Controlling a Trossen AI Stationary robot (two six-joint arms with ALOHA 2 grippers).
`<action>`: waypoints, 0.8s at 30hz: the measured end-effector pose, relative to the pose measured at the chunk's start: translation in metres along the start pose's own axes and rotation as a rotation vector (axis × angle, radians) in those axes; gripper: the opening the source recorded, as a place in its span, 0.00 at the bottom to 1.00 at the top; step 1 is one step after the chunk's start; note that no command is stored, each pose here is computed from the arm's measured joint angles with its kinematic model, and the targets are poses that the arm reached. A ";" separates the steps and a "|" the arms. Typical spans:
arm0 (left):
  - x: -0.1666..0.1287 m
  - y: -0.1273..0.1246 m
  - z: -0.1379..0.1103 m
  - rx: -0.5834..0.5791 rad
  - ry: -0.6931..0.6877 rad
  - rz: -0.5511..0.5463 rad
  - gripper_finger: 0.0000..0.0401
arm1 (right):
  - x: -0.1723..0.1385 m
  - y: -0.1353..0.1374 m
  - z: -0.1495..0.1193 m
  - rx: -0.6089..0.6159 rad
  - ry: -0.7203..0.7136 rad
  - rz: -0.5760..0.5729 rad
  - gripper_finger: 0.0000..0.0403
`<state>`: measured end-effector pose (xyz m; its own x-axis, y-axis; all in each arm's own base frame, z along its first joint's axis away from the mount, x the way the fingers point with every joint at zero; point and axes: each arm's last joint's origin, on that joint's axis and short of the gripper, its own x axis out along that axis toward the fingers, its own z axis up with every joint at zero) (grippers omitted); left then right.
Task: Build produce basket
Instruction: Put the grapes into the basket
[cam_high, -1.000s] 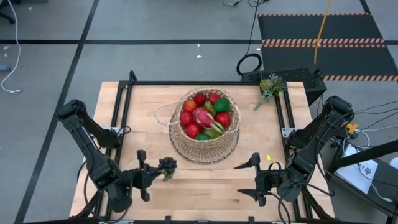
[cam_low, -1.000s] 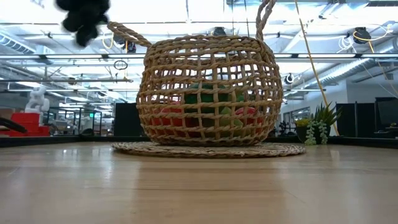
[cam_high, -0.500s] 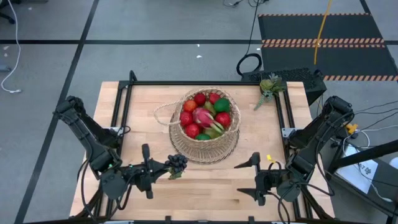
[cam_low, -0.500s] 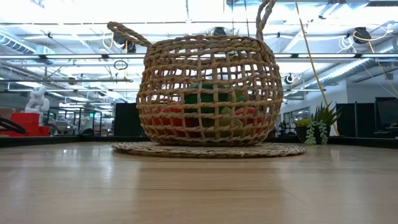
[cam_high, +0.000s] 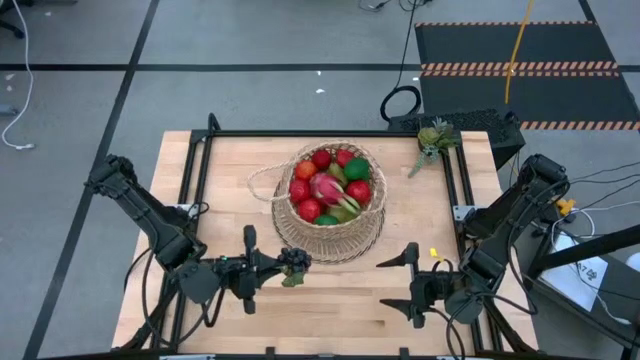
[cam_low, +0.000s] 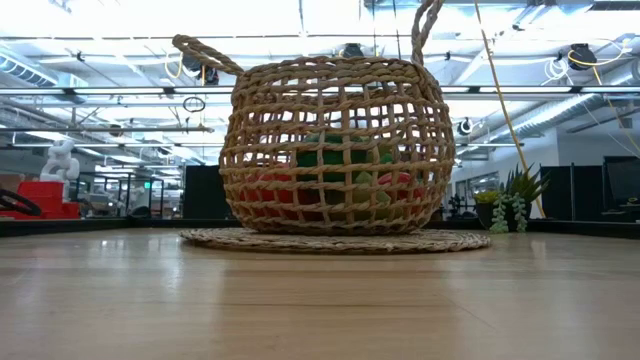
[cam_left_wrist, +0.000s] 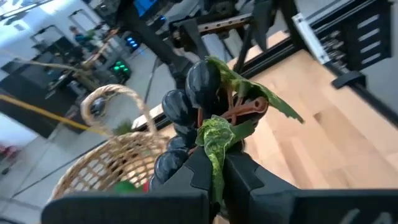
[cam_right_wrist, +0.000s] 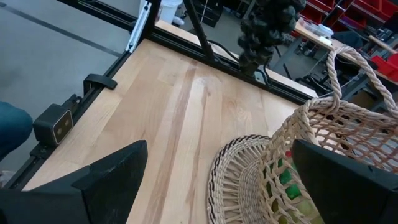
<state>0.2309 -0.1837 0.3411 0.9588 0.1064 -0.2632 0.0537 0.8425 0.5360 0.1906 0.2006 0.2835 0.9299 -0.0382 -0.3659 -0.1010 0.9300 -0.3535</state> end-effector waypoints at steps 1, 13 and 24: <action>0.001 0.001 0.000 -0.003 -0.007 -0.014 0.04 | 0.000 0.000 0.000 0.000 0.000 0.000 0.98; 0.019 -0.001 0.004 0.072 -0.088 -0.082 0.03 | 0.000 0.000 0.000 -0.004 0.000 0.001 0.98; 0.031 -0.009 0.002 0.580 -0.133 -0.108 0.03 | 0.000 0.000 0.000 -0.005 0.001 0.001 0.98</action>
<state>0.2606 -0.1895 0.3295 0.9640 -0.0623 -0.2585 0.2605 0.4155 0.8715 0.1906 0.2005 0.2835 0.9296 -0.0377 -0.3667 -0.1033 0.9282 -0.3573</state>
